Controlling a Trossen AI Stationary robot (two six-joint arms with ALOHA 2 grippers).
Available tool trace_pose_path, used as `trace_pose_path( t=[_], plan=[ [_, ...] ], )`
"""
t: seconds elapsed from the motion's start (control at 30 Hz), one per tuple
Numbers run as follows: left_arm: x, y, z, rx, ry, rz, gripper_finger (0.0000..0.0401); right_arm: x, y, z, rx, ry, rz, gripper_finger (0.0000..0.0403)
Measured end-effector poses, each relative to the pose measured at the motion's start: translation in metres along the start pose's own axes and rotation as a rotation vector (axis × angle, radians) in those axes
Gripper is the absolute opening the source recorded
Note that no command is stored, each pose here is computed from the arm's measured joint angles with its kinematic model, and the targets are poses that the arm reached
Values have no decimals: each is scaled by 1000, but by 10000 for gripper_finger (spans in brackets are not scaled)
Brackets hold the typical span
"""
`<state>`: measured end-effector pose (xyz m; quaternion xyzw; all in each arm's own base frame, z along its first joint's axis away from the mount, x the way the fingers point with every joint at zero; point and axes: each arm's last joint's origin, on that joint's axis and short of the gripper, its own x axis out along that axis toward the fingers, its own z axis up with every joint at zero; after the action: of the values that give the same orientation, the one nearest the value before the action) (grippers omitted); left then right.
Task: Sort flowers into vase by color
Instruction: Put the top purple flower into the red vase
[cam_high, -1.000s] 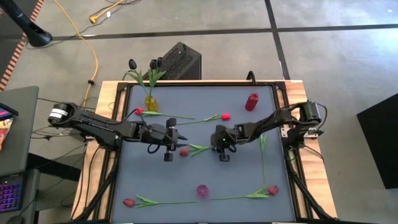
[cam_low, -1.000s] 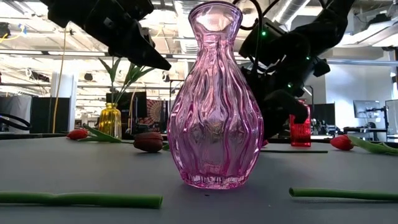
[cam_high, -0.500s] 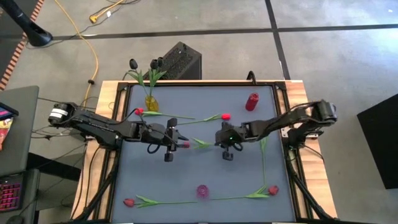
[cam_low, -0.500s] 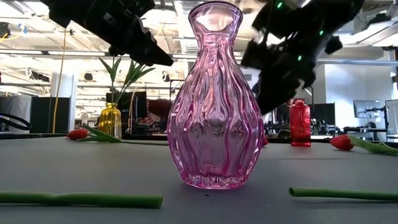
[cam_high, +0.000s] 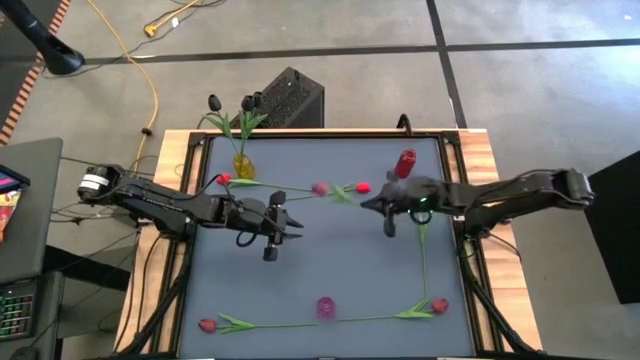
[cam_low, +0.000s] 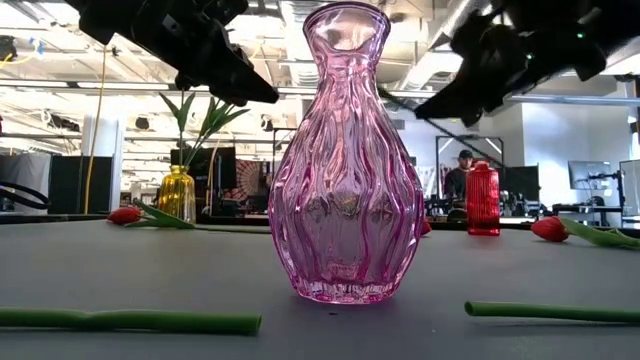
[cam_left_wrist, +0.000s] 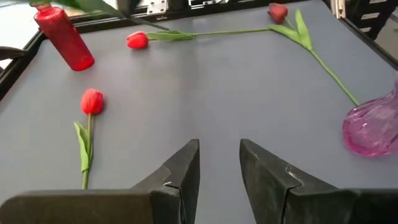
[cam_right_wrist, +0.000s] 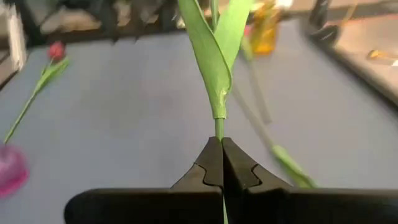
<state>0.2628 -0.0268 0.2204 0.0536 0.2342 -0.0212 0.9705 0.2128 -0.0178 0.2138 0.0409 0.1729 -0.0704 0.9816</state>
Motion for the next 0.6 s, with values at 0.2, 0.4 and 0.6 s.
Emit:
trace_pose_path(
  t=[0.2,0.4,0.6],
  plan=[
    [0,0,3,2,-28,3,103,-32,-16,27,-15,-243,-87,16],
    [0,0,5,16,-56,6,103,-58,-37,45,-118,-412,-321,17],
    [0,0,6,15,-58,6,103,-73,-65,54,-145,-504,-505,17]
  ],
)
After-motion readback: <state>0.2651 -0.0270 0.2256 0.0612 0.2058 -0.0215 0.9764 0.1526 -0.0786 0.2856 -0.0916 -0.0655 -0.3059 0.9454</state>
